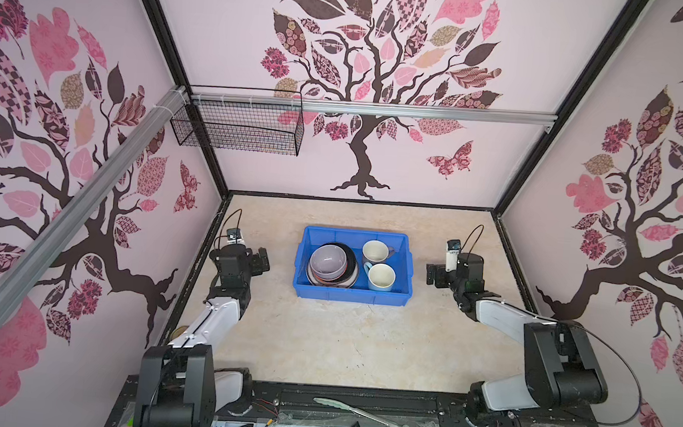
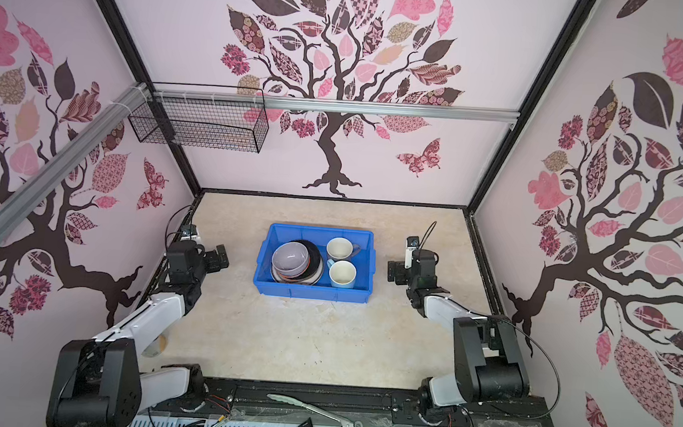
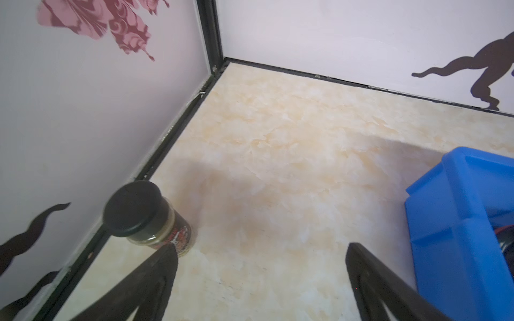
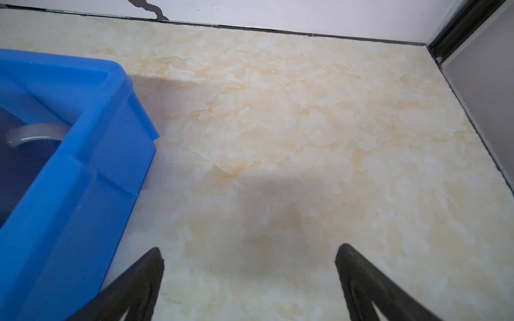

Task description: Place the mixed dishes into the plastic bin

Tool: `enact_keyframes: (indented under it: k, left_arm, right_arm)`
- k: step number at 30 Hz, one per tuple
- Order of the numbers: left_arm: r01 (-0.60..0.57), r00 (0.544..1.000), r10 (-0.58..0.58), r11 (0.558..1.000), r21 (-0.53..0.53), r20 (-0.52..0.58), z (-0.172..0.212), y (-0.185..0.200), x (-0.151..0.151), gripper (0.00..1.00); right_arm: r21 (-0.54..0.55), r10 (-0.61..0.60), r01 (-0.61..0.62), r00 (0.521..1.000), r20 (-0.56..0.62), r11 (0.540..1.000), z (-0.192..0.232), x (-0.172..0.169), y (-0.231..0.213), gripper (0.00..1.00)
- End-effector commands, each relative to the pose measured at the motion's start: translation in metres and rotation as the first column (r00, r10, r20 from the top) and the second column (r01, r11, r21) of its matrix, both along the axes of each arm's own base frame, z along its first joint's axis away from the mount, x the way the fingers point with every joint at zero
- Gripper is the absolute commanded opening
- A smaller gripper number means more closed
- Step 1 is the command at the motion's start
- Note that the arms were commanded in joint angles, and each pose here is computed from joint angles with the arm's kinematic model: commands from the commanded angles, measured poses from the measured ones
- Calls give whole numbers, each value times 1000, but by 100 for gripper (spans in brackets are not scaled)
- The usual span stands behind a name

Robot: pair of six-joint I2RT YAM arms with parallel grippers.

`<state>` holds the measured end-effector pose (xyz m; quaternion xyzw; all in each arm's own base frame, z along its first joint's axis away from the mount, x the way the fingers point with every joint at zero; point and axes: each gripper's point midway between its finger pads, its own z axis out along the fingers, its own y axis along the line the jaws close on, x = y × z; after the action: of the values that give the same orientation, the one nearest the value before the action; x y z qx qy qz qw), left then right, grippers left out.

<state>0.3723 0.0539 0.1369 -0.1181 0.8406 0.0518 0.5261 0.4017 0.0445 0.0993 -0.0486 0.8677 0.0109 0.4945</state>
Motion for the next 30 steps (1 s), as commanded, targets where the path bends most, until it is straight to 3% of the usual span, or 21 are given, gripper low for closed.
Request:
enact_keyframes:
  k: [1, 10, 14, 18, 20, 21, 30]
  left_arm:
    - [60, 993, -55, 997, -49, 102, -7, -12, 8, 99]
    - [84, 986, -85, 996, 12, 147, -23, -14, 22, 99]
    - [143, 977, -151, 988, 65, 150, -35, -30, 30, 99]
    - [134, 981, -142, 989, 67, 134, -36, -29, 30, 99]
    - [135, 981, -142, 989, 64, 129, -37, -30, 29, 99]
    - [137, 982, -144, 989, 63, 124, -38, -30, 29, 98]
    - [134, 982, -140, 989, 58, 124, -38, -29, 30, 98]
  right_arm:
    - [2, 26, -26, 984, 177, 1000, 31, 6, 2, 100]
    - [39, 52, -62, 975, 218, 997, 17, -5, 0, 99]
    - [50, 67, -81, 972, 226, 995, 14, -7, 2, 99]
    - [109, 6, -32, 973, 232, 994, 11, -6, -15, 100]
    - [149, -59, 13, 948, 311, 989, 12, -20, -29, 99]
    - [140, -32, -18, 937, 347, 990, 17, -26, -25, 100]
    - [133, -22, -19, 954, 299, 991, 10, -18, -22, 99]
